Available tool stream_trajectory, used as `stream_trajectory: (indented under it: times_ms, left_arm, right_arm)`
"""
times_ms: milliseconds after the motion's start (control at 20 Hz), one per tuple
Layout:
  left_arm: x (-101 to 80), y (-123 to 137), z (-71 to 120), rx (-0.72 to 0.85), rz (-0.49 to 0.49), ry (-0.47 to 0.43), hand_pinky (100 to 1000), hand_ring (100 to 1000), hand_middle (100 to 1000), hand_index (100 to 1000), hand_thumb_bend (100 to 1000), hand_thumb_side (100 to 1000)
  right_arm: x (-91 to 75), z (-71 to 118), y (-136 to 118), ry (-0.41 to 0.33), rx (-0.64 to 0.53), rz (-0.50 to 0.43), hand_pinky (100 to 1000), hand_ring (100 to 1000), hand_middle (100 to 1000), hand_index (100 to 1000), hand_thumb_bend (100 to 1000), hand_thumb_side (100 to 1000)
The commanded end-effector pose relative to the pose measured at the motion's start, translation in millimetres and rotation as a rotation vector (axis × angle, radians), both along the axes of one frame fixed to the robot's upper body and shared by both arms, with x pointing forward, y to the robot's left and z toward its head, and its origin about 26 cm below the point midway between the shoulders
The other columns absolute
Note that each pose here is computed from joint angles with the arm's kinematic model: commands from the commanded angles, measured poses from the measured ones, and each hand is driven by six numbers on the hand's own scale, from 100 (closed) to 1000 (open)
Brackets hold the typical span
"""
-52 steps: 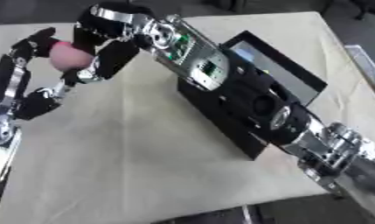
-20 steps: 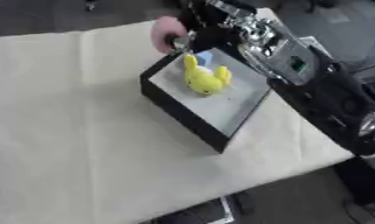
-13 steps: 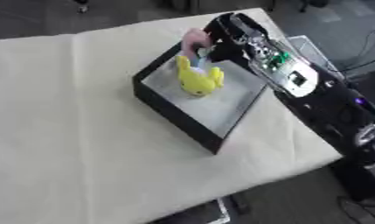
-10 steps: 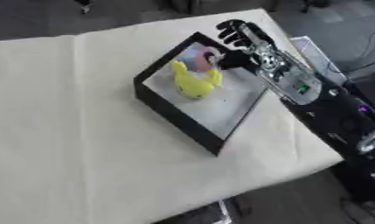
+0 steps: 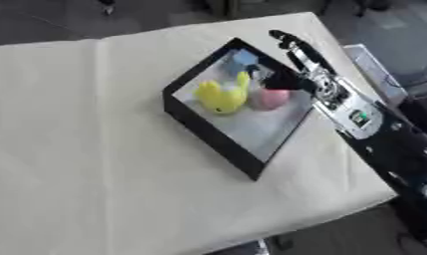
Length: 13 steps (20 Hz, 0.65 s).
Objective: Pick up the objects with one hand, pass them to the other hand, and then place them into the box on the other side of the table.
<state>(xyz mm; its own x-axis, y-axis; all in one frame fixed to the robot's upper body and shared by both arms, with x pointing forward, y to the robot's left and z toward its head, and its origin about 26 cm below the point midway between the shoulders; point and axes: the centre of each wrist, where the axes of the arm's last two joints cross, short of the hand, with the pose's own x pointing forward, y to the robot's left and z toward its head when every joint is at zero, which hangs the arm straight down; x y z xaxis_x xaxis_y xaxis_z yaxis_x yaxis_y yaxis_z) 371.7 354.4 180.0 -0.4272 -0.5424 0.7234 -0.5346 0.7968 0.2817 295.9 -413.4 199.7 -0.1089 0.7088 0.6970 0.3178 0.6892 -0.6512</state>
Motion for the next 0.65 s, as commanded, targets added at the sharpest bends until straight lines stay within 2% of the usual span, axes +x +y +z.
stream_trajectory:
  times_ms: [50,250,300,350,450,500,550,650]
  left_arm:
    - [-3.5,5,13.2,-0.016,0.024,-0.051,675,638,642,845,374,635]
    - [-4.9,4,18.6,-0.068,0.044,-0.089,671,642,662,866,365,650]
    - [-5.1,4,19.6,-0.080,0.048,-0.096,671,646,673,876,364,653]
    - [-5.0,3,20.4,-0.096,0.053,-0.103,670,646,672,881,357,672]
    - [-4.8,1,21.1,-0.135,0.055,-0.117,671,652,682,899,293,769]
    - [-4.4,0,20.9,-0.155,0.054,-0.123,673,654,685,904,264,837]
    - [-3.7,-2,20.4,-0.177,0.051,-0.126,676,657,688,909,259,868]
    - [-2.5,-5,19.6,-0.215,0.043,-0.129,676,659,691,913,281,861]
  right_arm:
    - [-7.6,25.5,16,-0.177,0.108,0.058,1000,994,1000,1000,100,249]
    - [-20.7,44.4,48,-0.405,0.292,0.189,979,951,967,1000,100,128]
    - [-21.1,45.1,51,-0.437,0.322,0.214,978,947,963,1000,176,100]
    - [-20.7,44.6,54,-0.465,0.354,0.241,978,946,962,1000,100,100]
    - [-19.7,41.4,58,-0.504,0.399,0.284,980,950,966,1000,100,100]
    - [-19.3,39.3,60,-0.518,0.411,0.297,980,952,968,1000,100,145]
    - [-19.0,37.1,61,-0.534,0.419,0.305,981,956,972,1000,100,191]
    - [-18.4,32.4,64,-0.561,0.427,0.315,985,969,985,1000,100,198]
